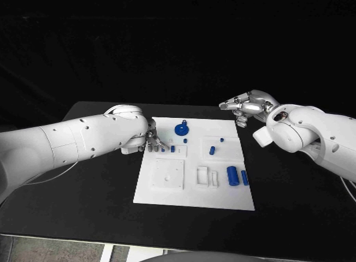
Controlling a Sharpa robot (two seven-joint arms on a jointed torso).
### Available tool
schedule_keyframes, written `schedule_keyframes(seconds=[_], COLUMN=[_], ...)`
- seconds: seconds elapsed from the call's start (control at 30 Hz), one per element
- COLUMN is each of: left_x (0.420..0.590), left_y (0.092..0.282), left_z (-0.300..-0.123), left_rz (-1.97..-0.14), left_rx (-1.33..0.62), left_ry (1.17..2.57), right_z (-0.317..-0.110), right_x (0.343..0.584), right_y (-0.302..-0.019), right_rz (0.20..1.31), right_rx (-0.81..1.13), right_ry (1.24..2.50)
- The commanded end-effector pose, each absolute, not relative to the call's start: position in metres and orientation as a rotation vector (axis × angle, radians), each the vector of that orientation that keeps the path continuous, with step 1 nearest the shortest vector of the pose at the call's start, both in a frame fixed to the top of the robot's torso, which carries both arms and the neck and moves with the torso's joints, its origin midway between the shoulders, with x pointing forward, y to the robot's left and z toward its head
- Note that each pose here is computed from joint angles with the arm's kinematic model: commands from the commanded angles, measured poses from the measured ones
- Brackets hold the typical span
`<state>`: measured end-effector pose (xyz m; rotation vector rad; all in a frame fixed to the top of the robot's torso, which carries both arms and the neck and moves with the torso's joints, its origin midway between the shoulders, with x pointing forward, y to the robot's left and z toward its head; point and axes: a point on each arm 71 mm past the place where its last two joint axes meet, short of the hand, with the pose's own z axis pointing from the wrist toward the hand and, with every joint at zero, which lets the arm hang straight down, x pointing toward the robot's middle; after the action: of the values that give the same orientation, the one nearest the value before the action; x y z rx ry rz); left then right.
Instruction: Assemble the parts on the task board
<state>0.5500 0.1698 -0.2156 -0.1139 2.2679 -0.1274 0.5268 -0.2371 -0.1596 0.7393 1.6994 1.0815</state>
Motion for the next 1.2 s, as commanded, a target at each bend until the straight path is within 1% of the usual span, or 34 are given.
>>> schedule_keyframes(seconds=[0.03, 0.27, 0.43, 0.53, 0.73, 0.77, 0.93, 1.03, 1.2], left_x=[0.552, 0.556, 0.559, 0.561, 0.564, 0.564, 0.562, 0.560, 0.557], left_y=[0.169, 0.171, 0.171, 0.167, 0.146, 0.144, 0.129, 0.121, 0.109], left_z=[-0.210, -0.196, -0.182, -0.175, -0.160, -0.159, -0.154, -0.155, -0.160], left_rz=[-0.187, -0.290, -0.376, -0.453, -0.634, -0.644, -0.727, -0.740, -0.737], left_rx=[-0.194, -0.306, -0.355, -0.339, -0.161, -0.148, 0.018, 0.105, 0.252], left_ry=[2.232, 2.193, 2.123, 2.058, 1.841, 1.825, 1.655, 1.614, 1.586], right_z=[-0.160, -0.161, -0.162, -0.162, -0.163, -0.163, -0.162, -0.161, -0.159], right_x=[0.526, 0.526, 0.527, 0.527, 0.528, 0.528, 0.530, 0.531, 0.533], right_y=[-0.237, -0.237, -0.239, -0.239, -0.240, -0.240, -0.242, -0.244, -0.246], right_rz=[1.092, 1.089, 1.088, 1.088, 1.083, 1.083, 1.082, 1.080, 1.075], right_rx=[0.735, 0.738, 0.744, 0.747, 0.753, 0.753, 0.754, 0.750, 0.734], right_ry=[1.704, 1.705, 1.704, 1.703, 1.686, 1.685, 1.651, 1.629, 1.596])
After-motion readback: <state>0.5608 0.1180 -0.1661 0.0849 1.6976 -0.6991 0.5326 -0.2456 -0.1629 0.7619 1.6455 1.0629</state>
